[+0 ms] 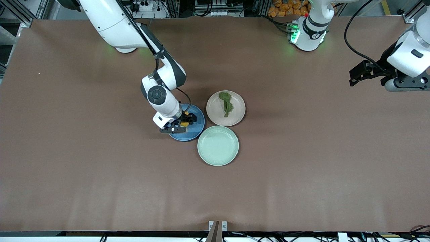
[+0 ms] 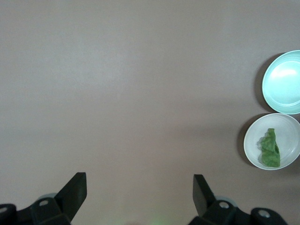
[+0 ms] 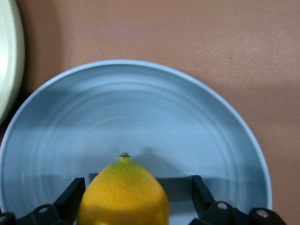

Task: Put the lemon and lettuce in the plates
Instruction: 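Open the right gripper to release the lemon on the plate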

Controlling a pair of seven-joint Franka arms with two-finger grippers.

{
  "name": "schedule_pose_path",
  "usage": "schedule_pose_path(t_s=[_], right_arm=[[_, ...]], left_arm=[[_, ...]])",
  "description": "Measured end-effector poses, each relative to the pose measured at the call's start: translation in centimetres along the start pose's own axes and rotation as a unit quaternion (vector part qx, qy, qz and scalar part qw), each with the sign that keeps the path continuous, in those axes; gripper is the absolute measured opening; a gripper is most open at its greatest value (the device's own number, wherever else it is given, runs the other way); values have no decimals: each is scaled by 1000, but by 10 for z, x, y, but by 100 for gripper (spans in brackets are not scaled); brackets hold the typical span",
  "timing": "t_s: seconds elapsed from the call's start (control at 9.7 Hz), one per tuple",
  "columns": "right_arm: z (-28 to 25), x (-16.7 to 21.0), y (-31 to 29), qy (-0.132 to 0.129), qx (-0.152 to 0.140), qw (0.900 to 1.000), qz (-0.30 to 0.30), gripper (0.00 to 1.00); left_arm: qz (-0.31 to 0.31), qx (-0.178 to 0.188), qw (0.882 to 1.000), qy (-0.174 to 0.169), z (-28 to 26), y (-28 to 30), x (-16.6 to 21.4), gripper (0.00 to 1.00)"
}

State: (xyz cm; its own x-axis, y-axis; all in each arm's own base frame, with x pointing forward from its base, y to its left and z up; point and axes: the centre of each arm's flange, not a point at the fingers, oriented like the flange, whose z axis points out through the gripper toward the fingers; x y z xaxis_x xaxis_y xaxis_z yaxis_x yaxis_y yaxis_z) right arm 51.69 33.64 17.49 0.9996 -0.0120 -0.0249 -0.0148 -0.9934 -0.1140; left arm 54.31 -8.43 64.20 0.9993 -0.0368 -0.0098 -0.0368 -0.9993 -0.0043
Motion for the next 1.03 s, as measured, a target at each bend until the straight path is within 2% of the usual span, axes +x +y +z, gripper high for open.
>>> schedule_pose_path(t_s=[0.1,0.41,0.52,0.72,1.03], right_arm=[[-4,6,2,-2,-1,1000,4,100],[-44,37,0,-49,-18,998,17,100],[-62,47,-5,-59,-16,998,22,100],[-105,73,-3,-69,-11,997,34,100],[-155,109,31,-79,-8,996,47,100]], left_arm=[[13,0,1000,3,-2,-2,0,100],[19,0,1000,3,-3,-4,0,100],[19,0,1000,3,-3,-4,0,100],[20,0,1000,4,-4,-3,0,100],[21,0,1000,5,-4,-2,0,100]])
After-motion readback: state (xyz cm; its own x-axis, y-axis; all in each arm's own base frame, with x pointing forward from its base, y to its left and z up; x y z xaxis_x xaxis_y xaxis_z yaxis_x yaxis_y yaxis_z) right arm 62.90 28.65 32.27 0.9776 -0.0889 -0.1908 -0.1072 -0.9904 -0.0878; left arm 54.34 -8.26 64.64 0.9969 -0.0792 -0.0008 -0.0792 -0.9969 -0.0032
